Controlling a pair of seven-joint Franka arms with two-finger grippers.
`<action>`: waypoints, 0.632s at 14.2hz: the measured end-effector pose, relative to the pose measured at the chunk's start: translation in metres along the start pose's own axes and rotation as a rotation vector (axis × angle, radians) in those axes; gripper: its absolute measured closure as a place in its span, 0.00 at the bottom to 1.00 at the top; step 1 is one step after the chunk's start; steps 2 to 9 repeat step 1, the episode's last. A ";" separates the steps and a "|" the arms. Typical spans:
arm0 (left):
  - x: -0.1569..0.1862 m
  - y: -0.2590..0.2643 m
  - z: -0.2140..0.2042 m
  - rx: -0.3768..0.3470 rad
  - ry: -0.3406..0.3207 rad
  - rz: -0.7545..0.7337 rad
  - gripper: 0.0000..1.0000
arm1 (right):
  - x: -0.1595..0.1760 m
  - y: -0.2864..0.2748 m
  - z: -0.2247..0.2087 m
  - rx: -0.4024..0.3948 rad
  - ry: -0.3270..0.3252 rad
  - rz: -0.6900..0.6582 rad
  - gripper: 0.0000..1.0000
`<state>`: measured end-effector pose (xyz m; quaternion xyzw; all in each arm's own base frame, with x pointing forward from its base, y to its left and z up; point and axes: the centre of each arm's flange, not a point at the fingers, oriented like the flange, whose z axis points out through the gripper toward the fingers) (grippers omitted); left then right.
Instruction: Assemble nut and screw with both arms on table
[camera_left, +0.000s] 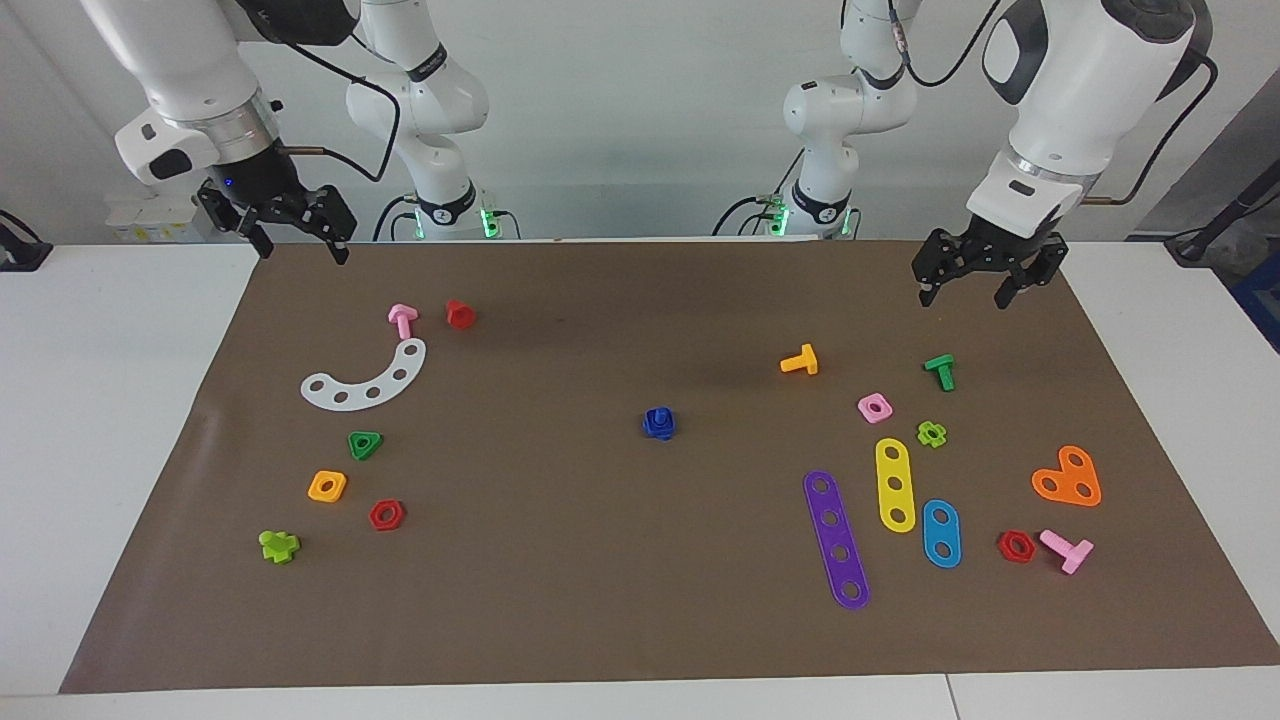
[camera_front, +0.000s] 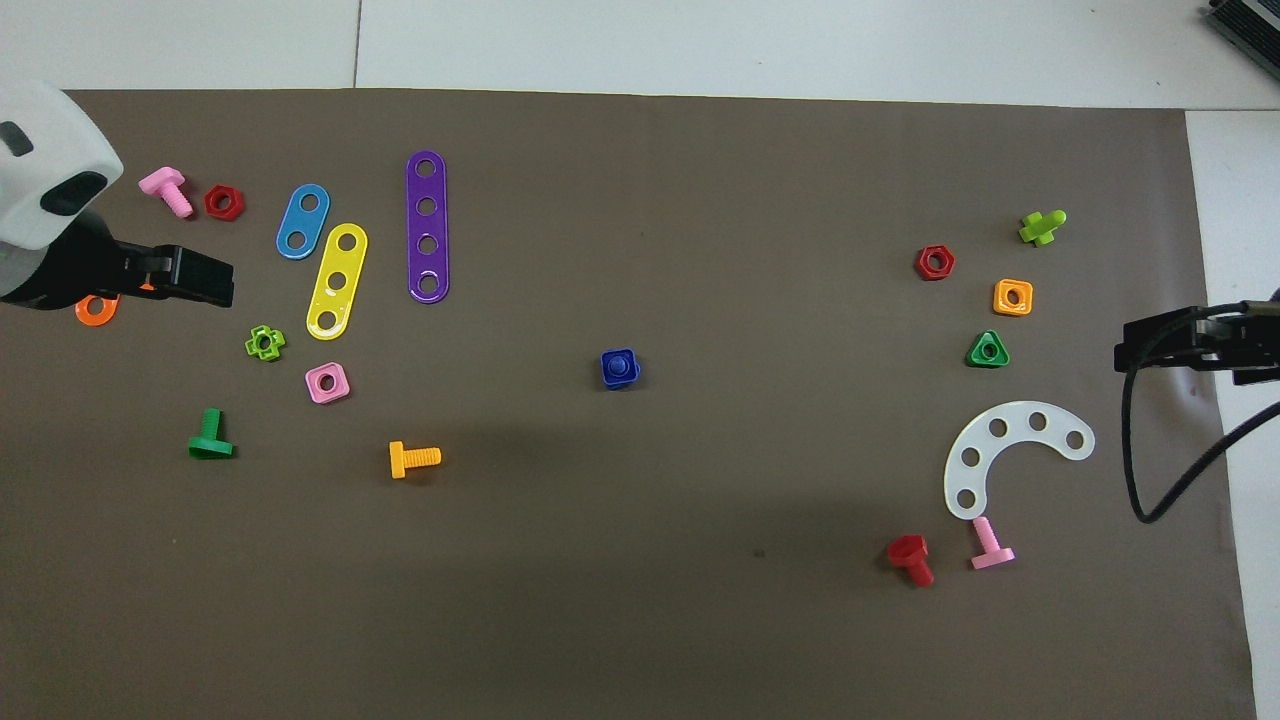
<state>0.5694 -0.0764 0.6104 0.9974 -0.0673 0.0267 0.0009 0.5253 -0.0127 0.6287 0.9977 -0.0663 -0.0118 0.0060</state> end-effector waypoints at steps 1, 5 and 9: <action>0.000 0.000 -0.001 0.000 0.001 0.000 0.00 | 0.000 0.000 0.000 0.000 0.000 0.000 0.00; 0.000 0.000 -0.001 0.000 0.001 0.000 0.00 | 0.000 0.000 0.000 0.000 0.000 0.000 0.00; 0.000 0.000 -0.001 0.000 0.001 0.000 0.00 | 0.000 0.000 0.000 0.000 0.000 0.000 0.00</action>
